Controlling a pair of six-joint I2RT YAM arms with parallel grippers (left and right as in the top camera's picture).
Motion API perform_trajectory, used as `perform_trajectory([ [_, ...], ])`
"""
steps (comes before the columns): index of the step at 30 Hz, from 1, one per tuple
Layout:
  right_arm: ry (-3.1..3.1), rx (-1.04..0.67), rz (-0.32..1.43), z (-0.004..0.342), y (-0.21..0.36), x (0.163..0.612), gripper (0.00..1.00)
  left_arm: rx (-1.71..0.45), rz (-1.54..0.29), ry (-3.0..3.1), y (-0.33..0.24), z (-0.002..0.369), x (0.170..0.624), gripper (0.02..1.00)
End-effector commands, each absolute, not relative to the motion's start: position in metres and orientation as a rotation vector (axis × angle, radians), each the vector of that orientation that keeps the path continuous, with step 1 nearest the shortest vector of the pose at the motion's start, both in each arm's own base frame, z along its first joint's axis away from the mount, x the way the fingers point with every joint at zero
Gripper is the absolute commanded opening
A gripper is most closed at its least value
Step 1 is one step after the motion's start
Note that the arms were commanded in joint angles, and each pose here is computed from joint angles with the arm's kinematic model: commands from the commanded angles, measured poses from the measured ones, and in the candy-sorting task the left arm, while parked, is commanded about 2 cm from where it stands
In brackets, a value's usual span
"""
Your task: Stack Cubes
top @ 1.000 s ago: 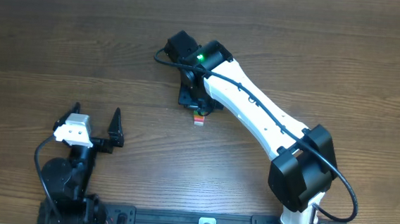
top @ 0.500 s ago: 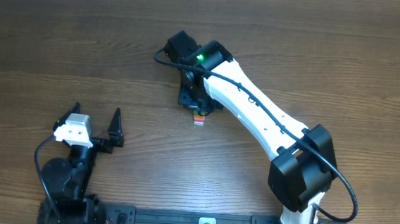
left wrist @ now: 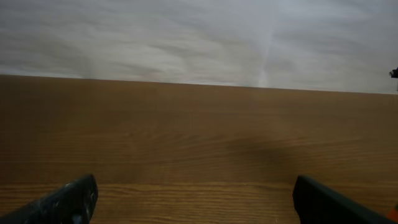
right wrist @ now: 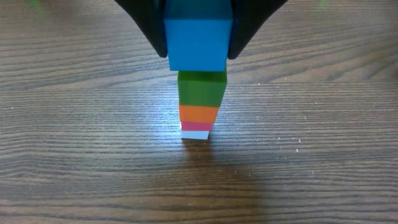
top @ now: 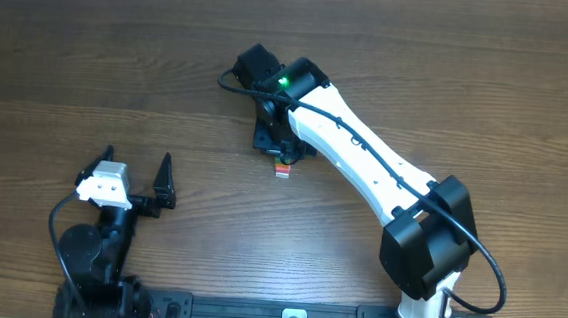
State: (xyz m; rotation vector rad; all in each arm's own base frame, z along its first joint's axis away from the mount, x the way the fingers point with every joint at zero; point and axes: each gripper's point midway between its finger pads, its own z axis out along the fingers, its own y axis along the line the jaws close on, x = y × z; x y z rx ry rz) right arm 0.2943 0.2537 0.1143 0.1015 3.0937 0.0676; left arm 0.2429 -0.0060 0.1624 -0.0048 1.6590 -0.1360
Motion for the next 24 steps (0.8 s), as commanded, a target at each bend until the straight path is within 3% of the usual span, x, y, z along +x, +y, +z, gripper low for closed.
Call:
perform_trajectory([
  [1, 3.112, 0.073, 0.055, 0.1064, 0.2571, 0.2904, 0.121, 0.008, -0.131, 1.656, -0.0063, 0.1606, 0.2429, 1.0],
  [24, 3.11, 0.048, 0.058, 0.1053, 0.2583, 0.2916, 0.126, 0.008, -0.131, 1.656, -0.0063, 0.1606, 0.2429, 1.0],
])
